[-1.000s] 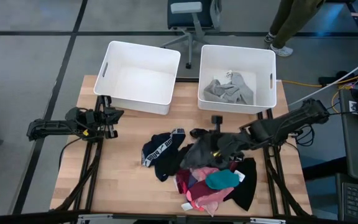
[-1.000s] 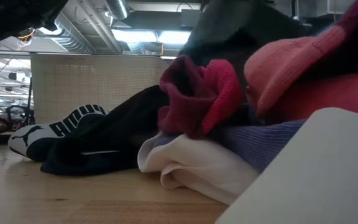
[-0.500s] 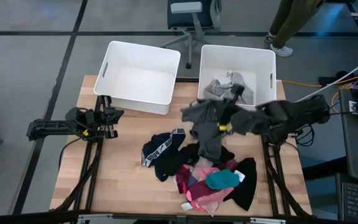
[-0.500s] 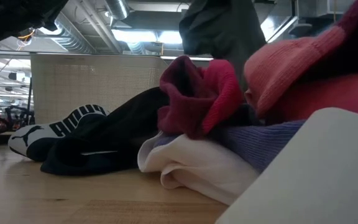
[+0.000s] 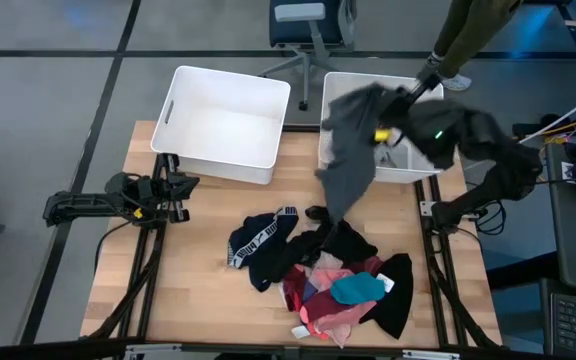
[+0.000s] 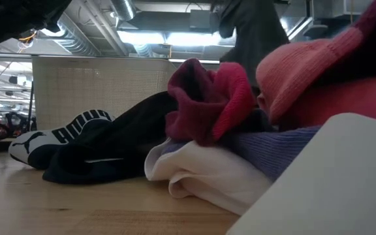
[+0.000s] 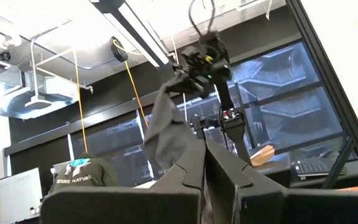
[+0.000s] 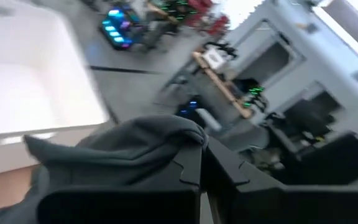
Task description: Sort clothes
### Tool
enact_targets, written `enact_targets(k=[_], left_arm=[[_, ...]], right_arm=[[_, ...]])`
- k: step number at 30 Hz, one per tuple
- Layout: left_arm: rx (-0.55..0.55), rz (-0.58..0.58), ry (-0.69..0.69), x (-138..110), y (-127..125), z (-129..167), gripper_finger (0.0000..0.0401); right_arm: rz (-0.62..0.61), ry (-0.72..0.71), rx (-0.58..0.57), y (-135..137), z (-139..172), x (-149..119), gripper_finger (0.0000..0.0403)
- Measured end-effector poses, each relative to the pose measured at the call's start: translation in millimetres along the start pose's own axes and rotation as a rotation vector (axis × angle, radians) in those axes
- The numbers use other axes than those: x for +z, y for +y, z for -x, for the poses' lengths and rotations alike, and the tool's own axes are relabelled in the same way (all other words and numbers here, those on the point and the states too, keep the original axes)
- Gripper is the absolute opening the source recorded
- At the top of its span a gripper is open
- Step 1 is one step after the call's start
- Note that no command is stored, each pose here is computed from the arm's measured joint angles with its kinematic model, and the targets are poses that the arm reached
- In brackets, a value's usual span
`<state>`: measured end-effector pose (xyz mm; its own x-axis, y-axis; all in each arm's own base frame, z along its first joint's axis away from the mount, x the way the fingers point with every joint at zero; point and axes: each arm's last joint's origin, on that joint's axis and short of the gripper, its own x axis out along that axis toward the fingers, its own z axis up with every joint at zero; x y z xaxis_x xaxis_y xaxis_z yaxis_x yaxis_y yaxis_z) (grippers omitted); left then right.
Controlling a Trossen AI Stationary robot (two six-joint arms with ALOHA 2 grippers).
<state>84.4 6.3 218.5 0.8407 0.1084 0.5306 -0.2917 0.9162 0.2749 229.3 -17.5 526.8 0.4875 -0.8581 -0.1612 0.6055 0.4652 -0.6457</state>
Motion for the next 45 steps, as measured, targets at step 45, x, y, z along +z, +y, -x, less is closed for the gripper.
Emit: enact_targets(k=[45], left_arm=[[0.001,-0.004,-0.002,0.2,0.1,0.0,0.0004]], right_arm=[[-0.042,0.541,0.185,-3.5,-120.3,-99.8,0.0012]])
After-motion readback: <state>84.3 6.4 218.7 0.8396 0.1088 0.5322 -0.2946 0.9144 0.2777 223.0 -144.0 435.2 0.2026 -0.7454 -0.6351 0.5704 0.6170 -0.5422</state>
